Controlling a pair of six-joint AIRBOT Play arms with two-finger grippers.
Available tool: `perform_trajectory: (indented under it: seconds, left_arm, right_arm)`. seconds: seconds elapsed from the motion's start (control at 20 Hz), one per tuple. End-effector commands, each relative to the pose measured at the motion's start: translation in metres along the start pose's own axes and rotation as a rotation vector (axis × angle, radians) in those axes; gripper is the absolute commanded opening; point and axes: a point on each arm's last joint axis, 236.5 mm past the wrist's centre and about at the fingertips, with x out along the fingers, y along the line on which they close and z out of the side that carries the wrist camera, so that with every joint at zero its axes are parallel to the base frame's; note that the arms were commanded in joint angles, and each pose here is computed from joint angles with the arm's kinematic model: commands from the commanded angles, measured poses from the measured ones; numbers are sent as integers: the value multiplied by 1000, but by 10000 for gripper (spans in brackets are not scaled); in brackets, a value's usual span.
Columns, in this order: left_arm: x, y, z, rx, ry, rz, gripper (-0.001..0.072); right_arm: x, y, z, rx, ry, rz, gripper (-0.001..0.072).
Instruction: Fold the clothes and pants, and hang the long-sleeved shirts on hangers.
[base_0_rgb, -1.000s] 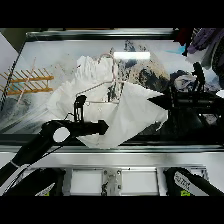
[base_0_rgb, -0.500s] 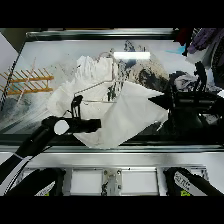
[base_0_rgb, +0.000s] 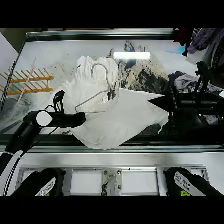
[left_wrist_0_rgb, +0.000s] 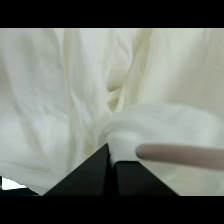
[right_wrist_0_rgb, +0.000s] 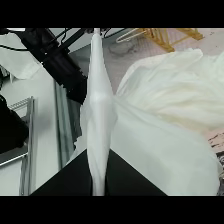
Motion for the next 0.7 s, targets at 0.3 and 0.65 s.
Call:
perform_trajectory:
  seconds: [0.3, 0.65]
  left_arm:
    - [-49, 3, 56, 70, -111, 2, 15]
    - [-93, 1, 85, 162, -170, 51, 15]
  right_arm:
    - [-1, 1, -21, 12, 90, 0, 10]
    - [2, 16, -22, 18, 16, 49, 10]
